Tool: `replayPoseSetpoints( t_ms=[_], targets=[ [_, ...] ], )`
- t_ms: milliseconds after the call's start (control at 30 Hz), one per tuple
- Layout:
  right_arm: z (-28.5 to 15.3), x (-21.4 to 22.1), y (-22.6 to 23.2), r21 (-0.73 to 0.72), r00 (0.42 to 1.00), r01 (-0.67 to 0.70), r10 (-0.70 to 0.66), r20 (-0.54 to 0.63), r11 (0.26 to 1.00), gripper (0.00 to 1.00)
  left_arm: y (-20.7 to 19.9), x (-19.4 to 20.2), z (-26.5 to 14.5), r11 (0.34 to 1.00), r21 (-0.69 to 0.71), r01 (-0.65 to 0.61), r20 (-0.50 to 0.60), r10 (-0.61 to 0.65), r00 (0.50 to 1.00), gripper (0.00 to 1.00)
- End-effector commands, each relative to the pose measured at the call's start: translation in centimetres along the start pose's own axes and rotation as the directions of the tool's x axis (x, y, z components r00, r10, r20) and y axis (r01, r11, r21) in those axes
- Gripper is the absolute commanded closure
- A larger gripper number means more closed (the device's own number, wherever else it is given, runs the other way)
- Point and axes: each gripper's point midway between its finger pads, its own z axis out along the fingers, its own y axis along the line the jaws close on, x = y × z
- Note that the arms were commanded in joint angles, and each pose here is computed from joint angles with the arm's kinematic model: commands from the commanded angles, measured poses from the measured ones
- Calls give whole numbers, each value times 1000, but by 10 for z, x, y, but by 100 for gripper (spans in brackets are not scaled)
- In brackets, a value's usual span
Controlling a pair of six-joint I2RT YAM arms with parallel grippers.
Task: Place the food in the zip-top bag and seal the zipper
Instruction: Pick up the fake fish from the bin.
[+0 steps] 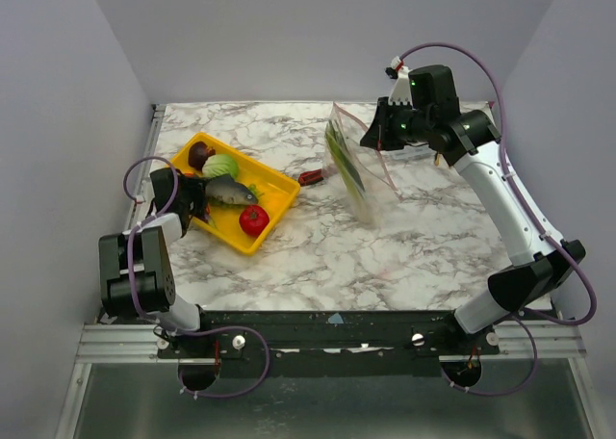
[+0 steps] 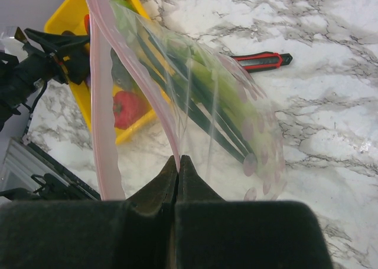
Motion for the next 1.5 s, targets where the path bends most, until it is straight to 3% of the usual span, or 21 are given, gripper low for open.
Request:
replayPoseSetpoints(
  t_ms=[0, 67, 233, 333, 500, 867, 1100, 1467],
  targets=[
    [-10, -5, 9, -26, 1000, 10, -10, 25, 1000, 100, 3, -2, 10, 998, 2, 57, 9, -57, 998, 50],
    [-10, -7, 9, -24, 1000, 10, -9, 28, 1000, 100, 3, -1, 13, 998, 11, 56, 0, -56, 998, 61],
    [-12, -10, 11, -28, 999, 6, -6, 32, 1000, 100, 7, 1, 16, 999, -9, 48, -11, -48, 999, 69],
    [-13, -13, 13, -33, 999, 3, -2, 41, 999, 100, 10, 3, 16, 999, -2, 47, -17, -47, 999, 84],
    [-11, -13, 14, -40, 999, -3, 5, 34, 999, 100, 4, -3, 6, 1000, 30, 6, 25, -7, 1000, 95],
    [-10, -15, 16, -51, 999, -10, 12, 41, 999, 100, -42, -19, -46, 982, 161, -101, 131, 81, 988, 100],
    [-12, -16, 18, -57, 999, -13, 15, 45, 998, 100, -68, 18, -57, 956, 257, -142, -25, 154, 988, 100],
    [-11, -13, 19, -66, 999, -17, 20, 44, 998, 100, -116, 40, -97, 804, 378, -459, 55, 475, 878, 100]
  ],
)
